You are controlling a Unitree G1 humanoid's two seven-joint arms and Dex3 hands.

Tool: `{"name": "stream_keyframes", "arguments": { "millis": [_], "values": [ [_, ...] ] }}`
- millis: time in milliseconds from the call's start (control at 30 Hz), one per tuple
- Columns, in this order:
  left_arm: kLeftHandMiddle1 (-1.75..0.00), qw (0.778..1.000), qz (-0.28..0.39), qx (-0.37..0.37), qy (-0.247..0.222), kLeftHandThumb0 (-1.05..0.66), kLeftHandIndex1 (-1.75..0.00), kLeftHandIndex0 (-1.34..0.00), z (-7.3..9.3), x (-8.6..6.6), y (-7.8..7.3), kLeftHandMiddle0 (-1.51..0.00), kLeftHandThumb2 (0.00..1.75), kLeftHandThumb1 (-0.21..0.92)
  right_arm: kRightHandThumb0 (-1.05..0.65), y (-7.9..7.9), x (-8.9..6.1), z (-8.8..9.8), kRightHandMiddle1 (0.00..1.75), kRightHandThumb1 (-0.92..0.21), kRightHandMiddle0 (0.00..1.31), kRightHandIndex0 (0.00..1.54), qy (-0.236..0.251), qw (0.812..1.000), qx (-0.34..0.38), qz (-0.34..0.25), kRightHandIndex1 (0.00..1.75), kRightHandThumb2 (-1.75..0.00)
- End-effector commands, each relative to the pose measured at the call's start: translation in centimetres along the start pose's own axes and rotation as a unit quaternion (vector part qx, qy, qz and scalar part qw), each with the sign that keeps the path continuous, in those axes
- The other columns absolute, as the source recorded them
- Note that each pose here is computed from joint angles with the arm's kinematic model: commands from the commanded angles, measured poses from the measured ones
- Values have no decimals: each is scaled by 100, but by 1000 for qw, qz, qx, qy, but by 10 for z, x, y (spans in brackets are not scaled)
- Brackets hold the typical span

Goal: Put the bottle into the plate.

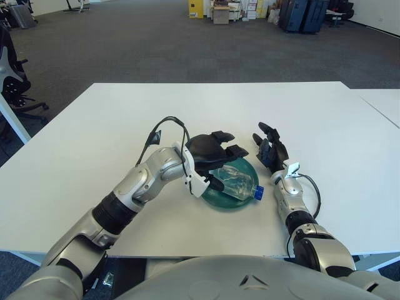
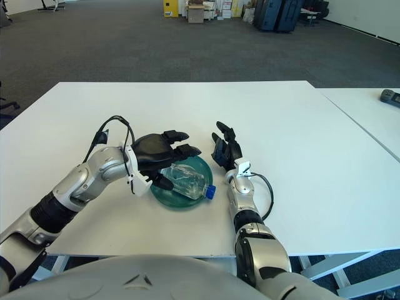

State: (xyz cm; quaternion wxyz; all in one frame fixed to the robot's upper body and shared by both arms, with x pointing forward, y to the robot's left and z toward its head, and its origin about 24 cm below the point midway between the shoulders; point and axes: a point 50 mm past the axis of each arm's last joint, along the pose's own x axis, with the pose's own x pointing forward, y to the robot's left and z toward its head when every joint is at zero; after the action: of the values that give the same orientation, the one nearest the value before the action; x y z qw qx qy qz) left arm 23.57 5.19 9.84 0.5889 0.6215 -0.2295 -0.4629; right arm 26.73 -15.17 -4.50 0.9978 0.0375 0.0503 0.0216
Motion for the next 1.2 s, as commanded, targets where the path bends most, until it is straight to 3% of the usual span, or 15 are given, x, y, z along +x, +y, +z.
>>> {"name": "stream_keyframes", "arguments": {
  "millis": [0, 267, 533, 633, 767, 933, 1033, 1067, 1167],
  "values": [
    [0, 1000, -1, 17, 20, -105, 0, 0, -7, -4, 7, 0, 77, 92, -91, -1, -61, -66, 57, -92, 0, 43, 150, 988, 34, -27, 6, -98],
    [0, 999, 9, 22, 30, -105, 0, 0, -5, -9, 10, 0, 81, 92, -89, 0, -61, -64, 59, -92, 0, 49, 139, 989, 40, -23, 8, -100],
    [-2, 998, 51, 0, 46, -105, -2, -4, -7, -15, 13, -4, 86, 92, -87, 2, -62, -57, 82, -92, 0, 60, 100, 994, 42, -2, 14, -100],
    [-2, 995, 82, -21, 57, -105, -20, -1, -9, -17, 13, -11, 86, 92, -85, 2, -62, -57, 87, -92, 0, 63, 96, 994, 43, 3, 17, -101],
    [-5, 968, 176, -145, 102, -105, -50, 0, -35, -16, 2, -26, 84, 92, -83, 2, -61, -55, 91, -92, 0, 64, 91, 995, 40, 6, 27, -103],
    [-11, 909, 272, -290, 125, -101, -81, 0, -57, -20, -9, -42, 80, 92, -82, 0, -61, -55, 91, -92, 0, 61, 93, 995, 39, 7, 43, -104],
    [-15, 801, 344, -479, 101, -92, -97, -2, -73, -21, -25, -50, 73, 92, -83, -1, -61, -55, 94, -92, 0, 60, 96, 995, 37, 5, 52, -105],
    [-16, 756, 364, -536, 93, -90, -99, -3, -80, -22, -34, -51, 72, 92, -83, -1, -61, -56, 94, -92, 0, 60, 97, 995, 37, 3, 53, -105],
    [-19, 676, 401, -613, 80, -81, -105, -5, -93, -23, -52, -54, 72, 92, -83, -2, -61, -56, 97, -92, 0, 59, 97, 995, 35, 1, 58, -106]
  ]
}}
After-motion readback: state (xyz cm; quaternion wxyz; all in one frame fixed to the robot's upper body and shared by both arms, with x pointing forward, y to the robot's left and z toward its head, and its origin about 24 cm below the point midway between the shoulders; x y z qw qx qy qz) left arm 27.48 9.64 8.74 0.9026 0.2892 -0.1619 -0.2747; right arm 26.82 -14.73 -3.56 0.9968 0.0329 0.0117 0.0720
